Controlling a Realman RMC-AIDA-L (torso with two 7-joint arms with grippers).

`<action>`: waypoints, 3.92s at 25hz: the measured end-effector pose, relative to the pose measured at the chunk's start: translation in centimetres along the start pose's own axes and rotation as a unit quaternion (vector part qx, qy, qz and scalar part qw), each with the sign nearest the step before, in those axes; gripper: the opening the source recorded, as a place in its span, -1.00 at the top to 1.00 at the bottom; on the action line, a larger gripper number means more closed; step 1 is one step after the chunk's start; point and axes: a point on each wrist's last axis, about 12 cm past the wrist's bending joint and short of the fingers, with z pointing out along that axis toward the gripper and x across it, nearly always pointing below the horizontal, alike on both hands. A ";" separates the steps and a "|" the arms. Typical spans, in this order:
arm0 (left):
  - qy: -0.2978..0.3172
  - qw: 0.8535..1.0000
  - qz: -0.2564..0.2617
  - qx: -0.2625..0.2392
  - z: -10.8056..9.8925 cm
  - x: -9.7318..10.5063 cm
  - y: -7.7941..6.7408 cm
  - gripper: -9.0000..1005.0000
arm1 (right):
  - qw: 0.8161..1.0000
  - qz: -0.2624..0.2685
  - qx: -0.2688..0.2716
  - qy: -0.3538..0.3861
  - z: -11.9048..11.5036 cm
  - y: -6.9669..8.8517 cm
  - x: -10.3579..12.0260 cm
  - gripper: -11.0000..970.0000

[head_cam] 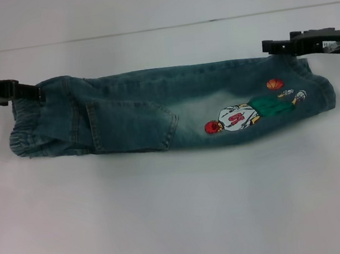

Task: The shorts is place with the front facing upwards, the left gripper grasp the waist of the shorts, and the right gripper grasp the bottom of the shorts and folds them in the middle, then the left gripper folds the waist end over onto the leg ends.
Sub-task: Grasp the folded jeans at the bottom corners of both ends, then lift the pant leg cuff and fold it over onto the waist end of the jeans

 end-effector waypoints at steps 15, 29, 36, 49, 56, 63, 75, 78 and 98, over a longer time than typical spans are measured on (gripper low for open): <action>0.007 0.991 -0.030 0.127 -4.8 0.2 0.6 -0.81 | 0.985 0.022 -0.168 0.007 -5.1 0.7 -3.5 -0.79; 0.015 0.987 0.058 0.152 -4.8 4.6 2.1 -0.76 | 0.931 -0.086 -0.345 0.082 -8.3 3.7 -0.5 -0.79; 0.027 0.993 0.081 0.084 -2.9 5.3 2.6 -0.73 | 0.923 -0.091 -0.363 0.089 -7.7 4.7 0.2 -0.79; 0.053 0.991 0.126 0.011 0.2 5.7 2.0 -0.69 | 0.919 -0.095 -0.371 0.096 -7.1 5.5 0.4 -0.79; 0.070 0.986 0.150 0.024 0.8 5.3 0.6 -0.67 | 0.923 -0.092 -0.362 0.094 -6.8 5.3 0.6 -0.79; 0.062 0.984 0.163 0.019 1.0 4.9 -0.1 -0.27 | 0.923 -0.096 -0.358 0.102 -6.5 5.5 0.9 -0.78; 0.063 0.982 0.176 0.017 0.4 4.5 -0.1 0.58 | 0.926 -0.098 -0.350 0.100 -6.2 5.5 0.9 -0.79; 0.062 0.981 0.182 0.019 0.0 4.4 -0.2 0.71 | 0.925 -0.101 -0.352 0.099 -6.0 5.7 0.9 -0.79; 0.038 0.968 0.233 0.084 -3.7 1.9 -3.2 0.89 | 0.925 -0.139 -0.339 0.103 -4.4 6.7 1.8 0.13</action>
